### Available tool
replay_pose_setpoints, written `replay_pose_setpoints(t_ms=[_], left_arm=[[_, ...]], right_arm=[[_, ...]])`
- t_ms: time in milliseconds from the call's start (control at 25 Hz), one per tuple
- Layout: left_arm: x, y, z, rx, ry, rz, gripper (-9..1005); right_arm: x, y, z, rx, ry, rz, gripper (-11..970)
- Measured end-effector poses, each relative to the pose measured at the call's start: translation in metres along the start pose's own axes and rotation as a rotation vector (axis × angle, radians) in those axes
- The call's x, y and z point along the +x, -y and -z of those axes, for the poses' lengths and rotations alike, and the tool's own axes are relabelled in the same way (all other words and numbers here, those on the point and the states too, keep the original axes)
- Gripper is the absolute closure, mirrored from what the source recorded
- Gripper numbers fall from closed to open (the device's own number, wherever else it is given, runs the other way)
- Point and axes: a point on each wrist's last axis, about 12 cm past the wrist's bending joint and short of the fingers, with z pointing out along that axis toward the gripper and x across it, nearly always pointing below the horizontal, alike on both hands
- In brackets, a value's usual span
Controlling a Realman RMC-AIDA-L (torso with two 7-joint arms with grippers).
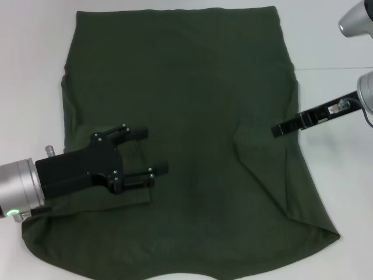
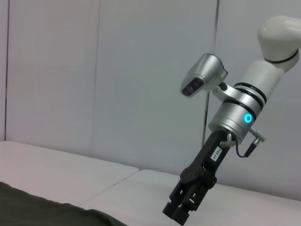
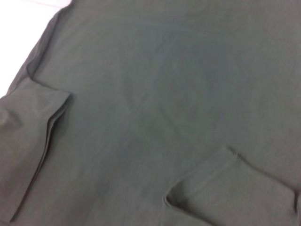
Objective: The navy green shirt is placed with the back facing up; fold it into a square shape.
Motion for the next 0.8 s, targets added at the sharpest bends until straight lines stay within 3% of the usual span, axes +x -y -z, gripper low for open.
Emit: replay_pose_setpoints(t_ms=[280, 480, 800], left_arm=[[0.001, 0.002, -0.003, 0.023, -0.015, -0.025, 119], [0.001, 0.003, -0.005, 0.036, -0.025, -0.032, 119], [0.002, 0.004, -0.005, 0.039, -0.025, -0.043, 119]], right_arm=[[0.016, 0.009, -0.005, -0.028, 0.022, -0.086, 163], [0.022, 0.011, -0.014, -0.019, 0.017, -0.12, 47], [0.028, 0.015, -0.023, 0.011, 0.027, -0.141, 52]])
